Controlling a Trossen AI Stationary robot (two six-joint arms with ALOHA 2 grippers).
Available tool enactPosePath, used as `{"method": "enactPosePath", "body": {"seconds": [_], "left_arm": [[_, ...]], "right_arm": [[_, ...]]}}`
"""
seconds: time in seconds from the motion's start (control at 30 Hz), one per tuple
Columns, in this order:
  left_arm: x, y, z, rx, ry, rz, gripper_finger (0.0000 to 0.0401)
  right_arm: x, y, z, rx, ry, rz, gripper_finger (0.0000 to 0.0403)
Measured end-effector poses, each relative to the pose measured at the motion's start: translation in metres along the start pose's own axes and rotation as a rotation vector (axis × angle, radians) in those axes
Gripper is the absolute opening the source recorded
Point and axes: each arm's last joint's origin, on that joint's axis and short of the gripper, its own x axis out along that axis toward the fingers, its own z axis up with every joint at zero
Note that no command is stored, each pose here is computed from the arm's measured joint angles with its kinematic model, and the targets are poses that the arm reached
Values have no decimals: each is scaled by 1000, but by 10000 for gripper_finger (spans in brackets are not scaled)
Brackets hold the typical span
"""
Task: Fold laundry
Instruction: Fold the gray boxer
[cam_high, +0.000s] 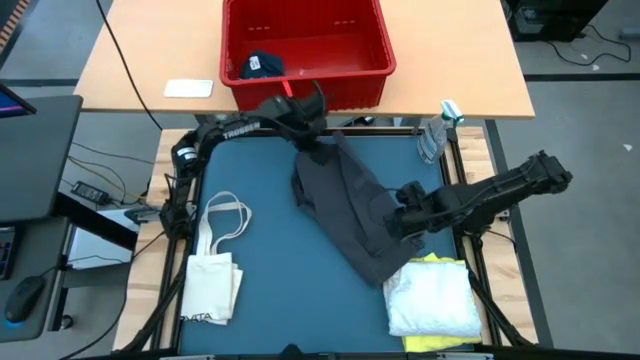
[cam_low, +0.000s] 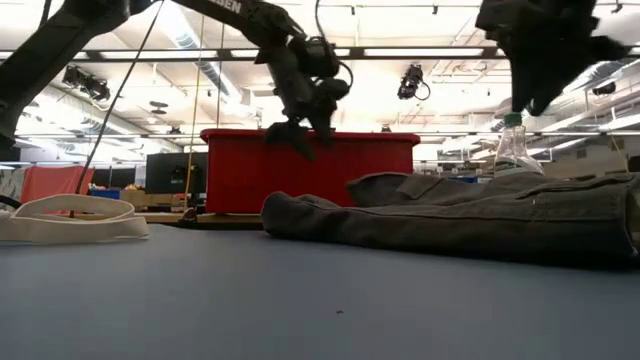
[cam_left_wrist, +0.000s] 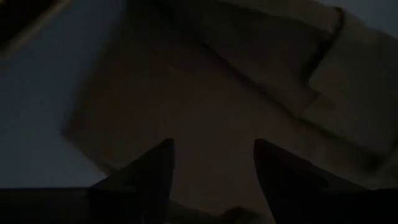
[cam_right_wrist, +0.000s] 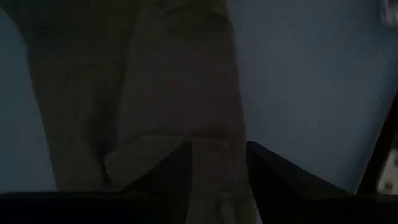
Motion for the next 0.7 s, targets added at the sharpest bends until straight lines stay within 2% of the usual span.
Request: {"method": "enactPosePath", "body": {"seconds": [0.17,0.27,0.4,0.47,0.57,0.7], "left_arm": [[40,-16,-32,-171,91,89,224],[51,-16,-52,-238,132,137,224],[55,-13,-72,-317,118,179,224],[56,-12,-74,-336,71,134,224],[63,-13,-71,-368,18,10,224],[74,-10,-77,-454,16,-10,220]], "right_arm": [[-2,-7,14,-101,-23,26,155],[-1,-7,21,-150,-37,46,155],[1,-9,29,-189,-46,53,155],[2,-10,31,-190,-46,45,155],[4,-11,37,-179,-60,42,155],[7,-12,47,-174,-46,66,155]]}}
